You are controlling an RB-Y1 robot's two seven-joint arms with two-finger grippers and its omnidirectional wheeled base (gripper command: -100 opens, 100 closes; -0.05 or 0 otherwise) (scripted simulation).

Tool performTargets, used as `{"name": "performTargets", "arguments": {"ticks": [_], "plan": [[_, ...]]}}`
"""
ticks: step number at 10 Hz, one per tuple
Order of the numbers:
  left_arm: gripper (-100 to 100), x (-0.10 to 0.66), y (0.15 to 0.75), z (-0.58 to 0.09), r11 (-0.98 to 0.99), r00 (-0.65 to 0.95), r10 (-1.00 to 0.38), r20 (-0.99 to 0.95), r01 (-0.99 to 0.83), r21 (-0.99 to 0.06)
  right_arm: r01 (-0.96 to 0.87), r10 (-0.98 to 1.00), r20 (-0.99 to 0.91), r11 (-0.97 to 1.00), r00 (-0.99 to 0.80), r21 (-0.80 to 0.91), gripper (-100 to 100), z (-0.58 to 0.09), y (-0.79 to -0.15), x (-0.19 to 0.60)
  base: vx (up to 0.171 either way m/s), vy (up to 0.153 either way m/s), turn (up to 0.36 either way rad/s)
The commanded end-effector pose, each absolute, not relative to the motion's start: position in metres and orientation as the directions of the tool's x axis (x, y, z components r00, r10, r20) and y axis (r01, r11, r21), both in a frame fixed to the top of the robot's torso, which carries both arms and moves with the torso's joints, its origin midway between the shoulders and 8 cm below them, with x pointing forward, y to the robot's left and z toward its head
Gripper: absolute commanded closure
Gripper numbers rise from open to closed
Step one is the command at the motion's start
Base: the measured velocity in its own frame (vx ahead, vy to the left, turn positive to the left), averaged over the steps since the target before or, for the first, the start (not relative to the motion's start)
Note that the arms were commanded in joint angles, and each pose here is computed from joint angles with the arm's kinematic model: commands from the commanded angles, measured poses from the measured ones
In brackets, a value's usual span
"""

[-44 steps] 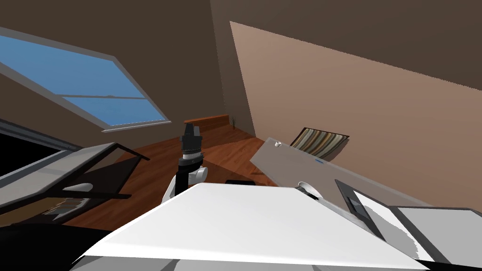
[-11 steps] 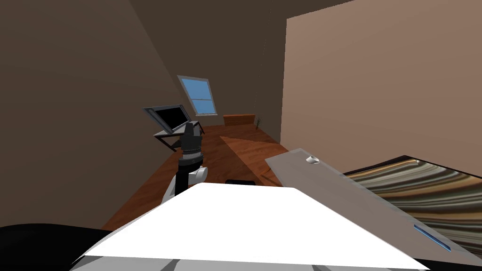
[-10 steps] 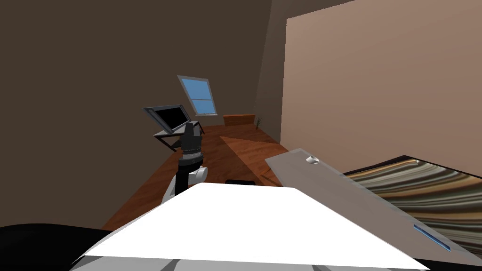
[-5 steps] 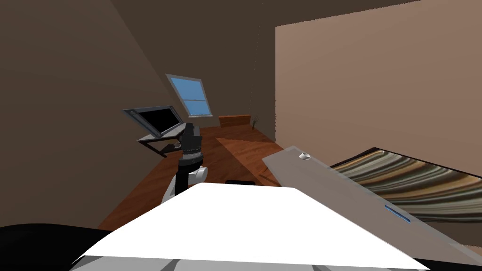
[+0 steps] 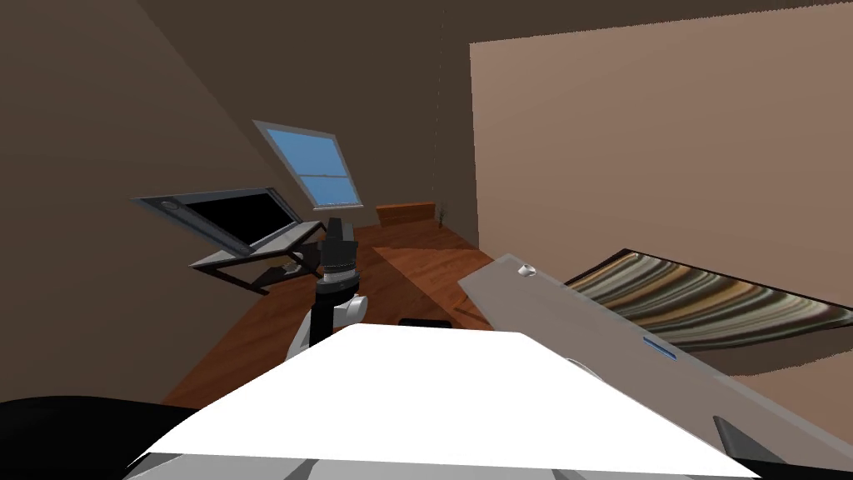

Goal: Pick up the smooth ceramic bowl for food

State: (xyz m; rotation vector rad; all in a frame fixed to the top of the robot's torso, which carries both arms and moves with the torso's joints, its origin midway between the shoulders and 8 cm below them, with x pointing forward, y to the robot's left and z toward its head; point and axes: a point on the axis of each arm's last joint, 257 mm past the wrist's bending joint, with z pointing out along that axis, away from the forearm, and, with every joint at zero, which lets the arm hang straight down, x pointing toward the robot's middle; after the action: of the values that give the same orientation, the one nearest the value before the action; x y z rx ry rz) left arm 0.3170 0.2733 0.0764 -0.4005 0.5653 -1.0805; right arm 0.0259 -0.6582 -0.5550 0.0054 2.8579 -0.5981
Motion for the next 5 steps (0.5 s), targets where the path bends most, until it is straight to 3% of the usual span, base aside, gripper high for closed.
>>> {"name": "performTargets", "arguments": {"ticks": [1, 3, 4, 5], "plan": [[0, 0.317, 0.273, 0.076, 0.422, 0.353, -0.906, -0.234, 0.709, -0.565, 0.046, -0.046, -0.221, 0.919, -0.974, -0.391, 100, -0.554, -0.655, 0.028, 0.002, -0.001, 0.042], [0, 0.317, 0.273, 0.076, 0.423, 0.353, -0.906, -0.234, 0.709, -0.565, -0.004, -0.099, -0.220, 0.919, -0.970, -0.394, 100, -0.552, -0.651, 0.042, 0.081, -0.019, -0.266], [0, 0.317, 0.273, 0.076, 0.422, 0.353, -0.906, -0.234, 0.709, -0.565, -0.004, -0.099, -0.222, 0.920, -0.970, -0.392, 100, -0.552, -0.650, 0.043, 0.036, -0.008, -0.038], [0, 0.317, 0.273, 0.076, 0.422, 0.353, -0.906, -0.234, 0.709, -0.565, -0.050, -0.146, -0.208, 0.912, -0.967, -0.406, 100, -0.548, -0.651, 0.049, 0.078, -0.026, -0.337]]}}
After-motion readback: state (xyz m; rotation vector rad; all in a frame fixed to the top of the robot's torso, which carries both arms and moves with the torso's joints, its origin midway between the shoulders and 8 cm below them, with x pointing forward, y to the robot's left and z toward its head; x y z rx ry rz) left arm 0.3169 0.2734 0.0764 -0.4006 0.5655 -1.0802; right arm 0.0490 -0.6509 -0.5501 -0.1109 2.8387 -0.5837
